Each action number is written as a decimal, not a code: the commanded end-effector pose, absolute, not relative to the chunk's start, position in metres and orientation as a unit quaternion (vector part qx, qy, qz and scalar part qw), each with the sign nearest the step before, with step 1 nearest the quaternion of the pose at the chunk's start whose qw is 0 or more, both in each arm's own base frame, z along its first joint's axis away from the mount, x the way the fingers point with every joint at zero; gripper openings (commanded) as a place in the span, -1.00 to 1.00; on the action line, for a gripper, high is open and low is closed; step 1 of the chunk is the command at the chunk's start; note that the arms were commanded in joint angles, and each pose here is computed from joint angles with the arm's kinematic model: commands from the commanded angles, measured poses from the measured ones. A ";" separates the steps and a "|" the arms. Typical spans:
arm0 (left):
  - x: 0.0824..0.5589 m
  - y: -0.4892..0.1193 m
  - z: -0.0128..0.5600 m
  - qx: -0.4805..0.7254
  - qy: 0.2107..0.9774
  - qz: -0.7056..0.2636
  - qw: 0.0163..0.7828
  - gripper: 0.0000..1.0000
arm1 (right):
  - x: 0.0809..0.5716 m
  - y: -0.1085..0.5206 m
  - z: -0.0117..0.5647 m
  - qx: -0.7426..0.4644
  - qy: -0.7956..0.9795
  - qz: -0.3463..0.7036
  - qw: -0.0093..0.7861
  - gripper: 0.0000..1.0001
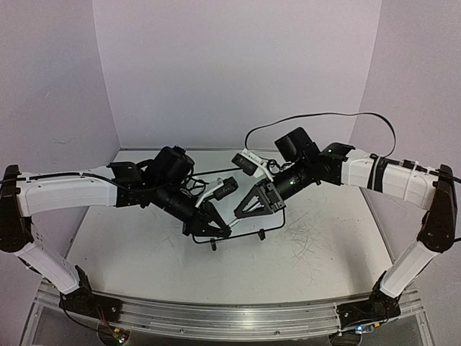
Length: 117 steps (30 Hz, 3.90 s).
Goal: Write a sentence on the whiteboard
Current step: Pass from the left arm to the right, then pass from the right arm to the left, then pass from the left arm to the right, then open the pen cap from the whiteboard marker.
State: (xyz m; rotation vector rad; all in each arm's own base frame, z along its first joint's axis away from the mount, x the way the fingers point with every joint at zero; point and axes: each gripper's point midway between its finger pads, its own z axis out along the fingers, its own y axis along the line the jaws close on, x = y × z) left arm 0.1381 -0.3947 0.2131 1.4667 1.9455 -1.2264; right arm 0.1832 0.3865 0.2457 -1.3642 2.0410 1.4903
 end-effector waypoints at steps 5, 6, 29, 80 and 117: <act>0.137 -0.398 0.232 0.544 0.675 -0.446 0.220 -1.00 | 0.173 0.391 0.249 -0.499 0.679 0.526 0.119 -0.91; 0.137 -0.398 0.232 0.544 0.676 -0.445 0.220 -1.00 | 0.173 0.391 0.248 -0.500 0.678 0.526 0.118 -0.96; 0.138 -0.390 0.228 0.533 0.691 -0.432 0.226 -0.90 | 0.174 0.386 0.254 -0.510 0.677 0.509 0.146 -0.82; 0.135 -0.396 0.225 0.530 0.688 -0.449 0.210 -0.45 | 0.178 0.383 0.271 -0.508 0.669 0.509 0.188 -1.00; 0.142 -0.390 0.238 0.523 0.690 -0.436 0.246 -0.44 | 0.180 0.386 0.265 -0.509 0.670 0.509 0.182 -1.00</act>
